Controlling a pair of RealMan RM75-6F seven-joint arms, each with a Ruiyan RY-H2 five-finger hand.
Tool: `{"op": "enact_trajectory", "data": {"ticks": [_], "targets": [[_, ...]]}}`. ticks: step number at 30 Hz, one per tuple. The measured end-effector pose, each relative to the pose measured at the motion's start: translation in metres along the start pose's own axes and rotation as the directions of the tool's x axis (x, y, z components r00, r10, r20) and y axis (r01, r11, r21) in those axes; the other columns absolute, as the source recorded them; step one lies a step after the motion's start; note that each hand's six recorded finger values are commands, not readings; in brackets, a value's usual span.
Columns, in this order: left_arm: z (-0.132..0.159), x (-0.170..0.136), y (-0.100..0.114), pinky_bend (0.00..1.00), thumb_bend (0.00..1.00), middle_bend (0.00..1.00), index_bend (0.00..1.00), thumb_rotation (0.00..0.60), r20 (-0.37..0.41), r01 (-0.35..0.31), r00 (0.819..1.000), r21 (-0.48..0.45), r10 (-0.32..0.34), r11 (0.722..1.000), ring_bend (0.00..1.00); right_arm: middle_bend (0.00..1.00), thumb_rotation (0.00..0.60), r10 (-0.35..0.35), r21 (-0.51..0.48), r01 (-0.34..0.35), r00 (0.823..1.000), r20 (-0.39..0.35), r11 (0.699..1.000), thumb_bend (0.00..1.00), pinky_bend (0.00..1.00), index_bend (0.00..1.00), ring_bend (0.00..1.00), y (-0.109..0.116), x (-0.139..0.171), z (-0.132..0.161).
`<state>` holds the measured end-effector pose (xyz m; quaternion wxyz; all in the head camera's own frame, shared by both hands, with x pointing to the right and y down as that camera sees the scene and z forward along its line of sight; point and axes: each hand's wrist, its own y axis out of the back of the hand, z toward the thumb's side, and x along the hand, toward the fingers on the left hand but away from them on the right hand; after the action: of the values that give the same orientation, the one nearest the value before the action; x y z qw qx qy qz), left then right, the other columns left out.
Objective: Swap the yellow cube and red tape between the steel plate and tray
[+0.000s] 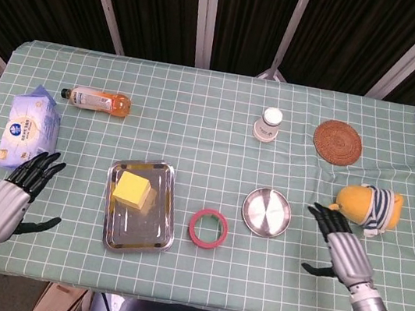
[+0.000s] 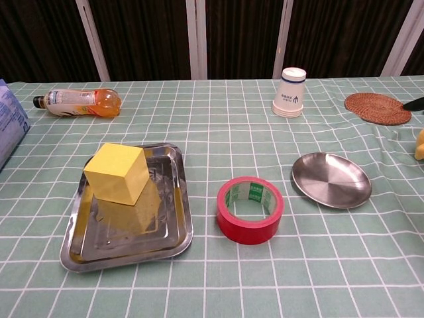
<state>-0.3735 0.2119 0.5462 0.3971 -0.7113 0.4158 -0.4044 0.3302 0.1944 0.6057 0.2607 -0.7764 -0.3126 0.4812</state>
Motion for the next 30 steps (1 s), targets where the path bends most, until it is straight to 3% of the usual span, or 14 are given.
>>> {"op": "enact_trajectory", "data": {"ticks": [6,12,20,30], "targets": [[-0.026,-0.014,-0.001,0.13,0.00,0.00,0.10,0.600,-0.093,0.023,0.995,0.048,-0.018,0.999,0.00,0.00,0.600,0.103,0.052,-0.098,0.987,-0.125,0.994,0.02,0.00,0.00,0.00,-0.018,-0.037,0.048],[-0.040,-0.021,0.004,0.13,0.00,0.00,0.10,0.600,-0.111,0.032,0.993,0.046,-0.027,0.998,0.00,0.00,0.600,0.168,0.057,-0.161,0.974,-0.152,0.985,0.02,0.00,0.00,0.00,-0.036,-0.062,0.077],[-0.040,-0.016,-0.004,0.13,0.01,0.00,0.10,0.600,-0.144,0.037,0.989,0.079,-0.026,0.996,0.00,0.00,0.600,0.240,0.083,-0.228,0.952,-0.193,0.970,0.02,0.00,0.00,0.00,-0.065,-0.090,0.112],[-0.048,-0.017,-0.003,0.11,0.01,0.00,0.10,0.600,-0.250,0.043,0.968,0.149,-0.005,0.988,0.00,0.00,0.600,0.273,0.090,-0.259,0.939,-0.208,0.962,0.02,0.00,0.00,0.00,-0.082,-0.107,0.129]]}}
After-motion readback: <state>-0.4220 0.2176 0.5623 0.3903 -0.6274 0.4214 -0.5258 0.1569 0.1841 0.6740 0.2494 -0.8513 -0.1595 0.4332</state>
